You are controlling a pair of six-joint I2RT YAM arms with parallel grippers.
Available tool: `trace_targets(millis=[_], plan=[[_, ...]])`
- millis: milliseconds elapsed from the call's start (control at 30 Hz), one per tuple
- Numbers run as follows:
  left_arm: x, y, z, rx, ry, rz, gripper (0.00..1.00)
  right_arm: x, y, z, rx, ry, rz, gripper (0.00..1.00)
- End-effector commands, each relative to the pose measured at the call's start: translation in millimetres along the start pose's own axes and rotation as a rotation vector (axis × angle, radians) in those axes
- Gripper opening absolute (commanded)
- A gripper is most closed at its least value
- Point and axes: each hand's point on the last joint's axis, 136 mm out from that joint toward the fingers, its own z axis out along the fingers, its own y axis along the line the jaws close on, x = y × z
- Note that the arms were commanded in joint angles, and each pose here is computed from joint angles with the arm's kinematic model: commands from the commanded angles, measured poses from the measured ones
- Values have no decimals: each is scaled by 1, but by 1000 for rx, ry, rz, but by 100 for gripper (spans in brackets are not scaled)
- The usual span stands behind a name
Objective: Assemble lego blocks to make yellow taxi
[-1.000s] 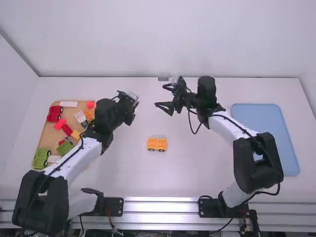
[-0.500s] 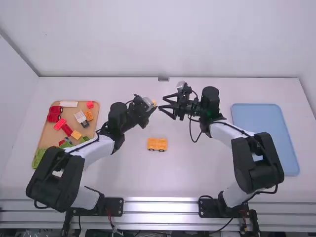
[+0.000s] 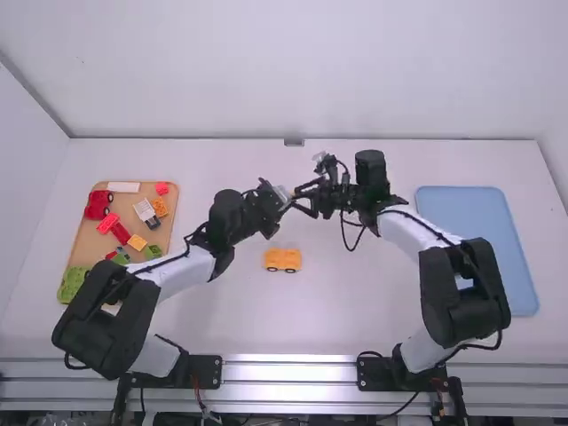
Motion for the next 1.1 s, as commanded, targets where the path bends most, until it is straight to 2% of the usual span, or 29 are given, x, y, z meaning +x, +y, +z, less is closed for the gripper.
trace_targets(millis=[0, 167, 400, 633, 700, 800, 833, 867, 933, 967, 1000, 1033, 1067], plan=[[2, 4, 1, -28, 14, 23, 2, -20, 8, 5, 23, -10, -131, 56], [3, 3, 1, -25, 20, 39, 2, -21, 10, 15, 54, 7, -125, 54], [-3, 5, 1, -34, -4, 53, 2, -19, 4, 14, 88, 18, -103, 52], [-5, 5, 1, -35, -14, 57, 2, -16, 9, 19, 76, 27, -100, 39], [-5, 5, 1, -35, -15, 57, 2, -15, 13, 23, 67, 33, -117, 33], [-6, 5, 1, -35, -15, 57, 5, -14, 15, 24, 61, 36, -119, 28], [-6, 5, 1, -35, -15, 57, 9, -14, 15, 24, 62, 36, -119, 27], [-6, 5, 1, -35, -15, 56, 19, -15, 14, 24, 62, 34, -119, 24], [-5, 5, 1, -35, -15, 57, 30, -15, 14, 24, 63, 35, -119, 21], [-5, 5, 1, -35, -14, 54, 47, -15, 14, 24, 63, 34, -125, 20], [-6, 6, 1, -37, -16, 34, 70, -15, 12, 22, 66, 32, -139, 19], [-6, 6, 1, -39, -17, 26, 72, -16, 12, 22, 67, 32, -141, 19], [-7, 10, 0, -48, -22, -18, 99, -17, 9, 19, 75, 28, -155, 20]])
